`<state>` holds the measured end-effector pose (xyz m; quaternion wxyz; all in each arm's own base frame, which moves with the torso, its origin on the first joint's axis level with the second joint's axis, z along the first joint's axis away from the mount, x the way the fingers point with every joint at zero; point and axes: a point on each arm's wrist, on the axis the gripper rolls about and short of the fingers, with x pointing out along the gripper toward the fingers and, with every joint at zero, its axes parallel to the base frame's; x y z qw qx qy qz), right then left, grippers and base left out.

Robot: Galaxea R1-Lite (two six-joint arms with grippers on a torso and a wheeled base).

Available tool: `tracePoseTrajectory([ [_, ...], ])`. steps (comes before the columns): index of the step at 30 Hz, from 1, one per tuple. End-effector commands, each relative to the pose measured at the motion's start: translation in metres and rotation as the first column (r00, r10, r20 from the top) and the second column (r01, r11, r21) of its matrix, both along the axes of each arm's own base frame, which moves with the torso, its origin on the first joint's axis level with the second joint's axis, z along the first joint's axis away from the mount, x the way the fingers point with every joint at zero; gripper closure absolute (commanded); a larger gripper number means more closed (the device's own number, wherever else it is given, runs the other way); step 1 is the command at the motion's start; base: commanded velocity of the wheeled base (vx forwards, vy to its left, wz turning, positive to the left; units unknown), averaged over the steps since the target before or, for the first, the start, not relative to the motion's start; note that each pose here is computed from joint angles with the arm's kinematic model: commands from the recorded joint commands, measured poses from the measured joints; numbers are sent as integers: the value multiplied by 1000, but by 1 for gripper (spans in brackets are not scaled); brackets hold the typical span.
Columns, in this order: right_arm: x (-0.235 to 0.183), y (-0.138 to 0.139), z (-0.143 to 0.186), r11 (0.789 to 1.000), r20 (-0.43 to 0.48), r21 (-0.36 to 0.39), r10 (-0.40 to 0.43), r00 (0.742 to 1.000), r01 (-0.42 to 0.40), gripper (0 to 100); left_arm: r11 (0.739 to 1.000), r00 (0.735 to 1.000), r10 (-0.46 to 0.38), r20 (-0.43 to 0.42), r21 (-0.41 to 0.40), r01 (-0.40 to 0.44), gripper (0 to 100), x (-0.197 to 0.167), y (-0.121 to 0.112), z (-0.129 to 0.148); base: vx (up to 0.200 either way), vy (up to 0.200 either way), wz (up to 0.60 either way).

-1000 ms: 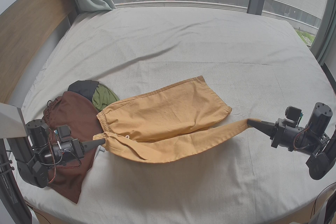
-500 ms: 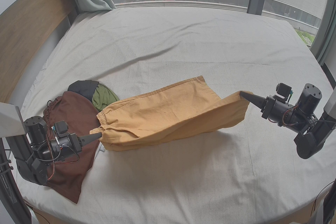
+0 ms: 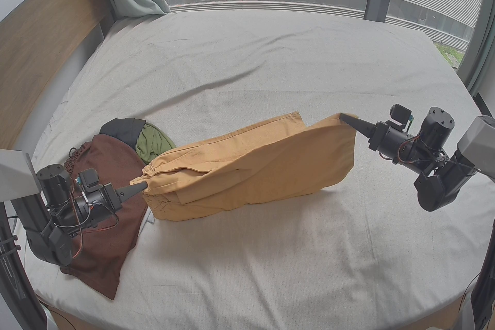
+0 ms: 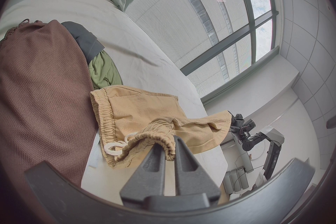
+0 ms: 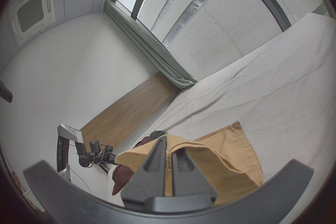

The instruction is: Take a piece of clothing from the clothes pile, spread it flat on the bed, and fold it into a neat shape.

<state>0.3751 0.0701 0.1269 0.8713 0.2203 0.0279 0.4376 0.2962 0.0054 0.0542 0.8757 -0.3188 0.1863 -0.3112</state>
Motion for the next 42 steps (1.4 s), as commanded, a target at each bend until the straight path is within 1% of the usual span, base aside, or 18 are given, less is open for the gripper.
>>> tracePoseTrajectory([
  [1,17,5,-3,1000,-1,1,6,1000,-6,100,1000,1000,4,-4,-1,-4,100,4,1,-3,0,0,0],
  [5,28,8,-2,1000,-8,0,9,1000,-9,100,1000,1000,12,-9,-3,-12,100,7,2,-6,0,0,0],
  [8,36,10,0,1000,-8,0,11,1000,-11,100,1000,999,21,-29,-22,-22,100,8,3,-7,0,0,0],
  [11,42,11,3,1000,-6,1,13,1000,-13,100,999,999,36,-32,-34,-37,100,11,3,-6,0,0,0],
  [17,58,24,9,999,-41,23,40,998,-39,100,997,997,62,-34,-34,-63,100,17,3,-9,0,0,0],
  [22,75,32,10,998,-45,28,50,998,-49,100,994,994,101,-45,-47,-103,100,24,3,-12,0,0,0],
  [29,92,32,6,999,-86,24,42,995,-40,100,992,994,94,-48,-78,-97,100,30,-2,-9,0,0,0],
  [32,105,34,2,1000,-97,25,20,995,-17,100,992,994,99,-49,-79,-102,100,36,-1,-13,0,0,0],
  [34,107,34,2,1000,-97,25,20,995,-17,100,991,993,108,-52,-77,-111,100,39,-1,-16,0,0,0],
  [37,112,36,-2,1000,-115,22,21,993,-18,100,984,986,158,-60,-69,-162,100,49,0,-27,0,0,0],
  [42,120,36,-16,1000,-132,20,15,991,-12,100,982,983,173,-65,-68,-177,100,53,1,-32,0,0,0],
])
